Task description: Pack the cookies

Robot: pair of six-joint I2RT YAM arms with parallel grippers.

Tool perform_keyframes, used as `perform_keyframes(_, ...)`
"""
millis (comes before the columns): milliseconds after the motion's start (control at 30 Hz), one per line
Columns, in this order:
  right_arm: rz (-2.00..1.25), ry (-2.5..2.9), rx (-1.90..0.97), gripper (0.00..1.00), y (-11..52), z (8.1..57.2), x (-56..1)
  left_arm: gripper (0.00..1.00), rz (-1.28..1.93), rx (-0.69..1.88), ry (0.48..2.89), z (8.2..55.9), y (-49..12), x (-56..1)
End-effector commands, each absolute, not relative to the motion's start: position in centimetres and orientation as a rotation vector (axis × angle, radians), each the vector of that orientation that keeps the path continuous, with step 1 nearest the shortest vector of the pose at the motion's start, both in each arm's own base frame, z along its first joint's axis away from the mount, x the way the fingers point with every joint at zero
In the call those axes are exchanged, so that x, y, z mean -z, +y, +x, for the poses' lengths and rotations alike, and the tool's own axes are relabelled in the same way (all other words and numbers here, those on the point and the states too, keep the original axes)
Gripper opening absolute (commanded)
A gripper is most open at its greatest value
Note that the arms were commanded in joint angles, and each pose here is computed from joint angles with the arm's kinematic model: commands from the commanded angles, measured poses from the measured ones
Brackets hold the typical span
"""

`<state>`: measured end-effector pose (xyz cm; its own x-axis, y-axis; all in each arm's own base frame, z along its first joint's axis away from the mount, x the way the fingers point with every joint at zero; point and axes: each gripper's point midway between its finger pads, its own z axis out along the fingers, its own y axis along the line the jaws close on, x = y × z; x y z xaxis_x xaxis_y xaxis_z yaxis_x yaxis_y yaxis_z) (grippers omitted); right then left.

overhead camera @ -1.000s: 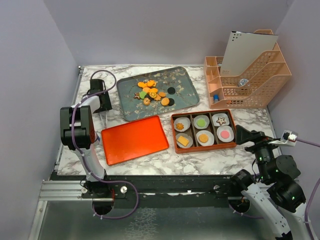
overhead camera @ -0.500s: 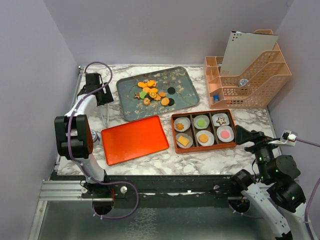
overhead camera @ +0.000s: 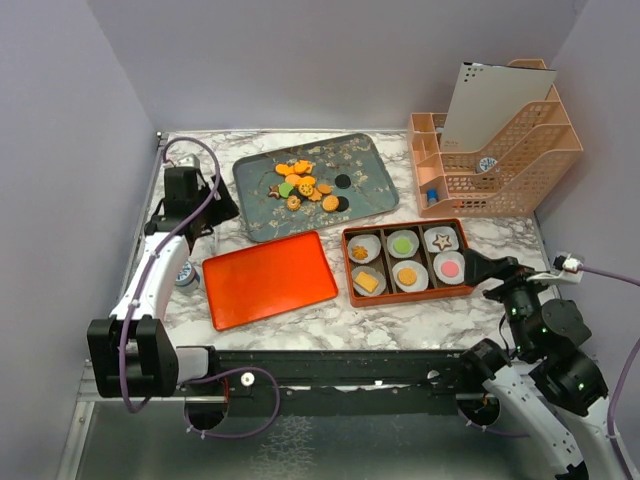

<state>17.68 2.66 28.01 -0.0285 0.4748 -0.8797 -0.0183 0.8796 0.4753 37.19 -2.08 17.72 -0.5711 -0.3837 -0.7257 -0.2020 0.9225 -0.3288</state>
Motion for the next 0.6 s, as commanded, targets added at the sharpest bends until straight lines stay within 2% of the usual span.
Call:
perform_keyframes(0, 0.332, 1.602, -0.385, 1.00, 3.2, 18.1, -27.8, 0.81, -0.449, 0.377, 2.295, 33.3, -4.1, -14.9)
perform_keyframes(200, 0.319, 1.645, -0.367, 1.00, 3.6, 18.6, -27.1, 0.79, -0.514, 0.284, 2.335, 30.0, -3.7, -13.1)
perform_keyframes(400, 0.315, 1.645, -0.375, 1.00, 3.8, 18.7, -26.9, 0.73, -0.797, 0.013, 2.300, 27.0, 0.5, -11.3)
perform_keyframes(567, 0.304, 1.633, -0.388, 1.00, 3.9, 18.6, -27.0, 0.72, -0.886, -0.083, 2.281, 25.4, 1.9, -10.0)
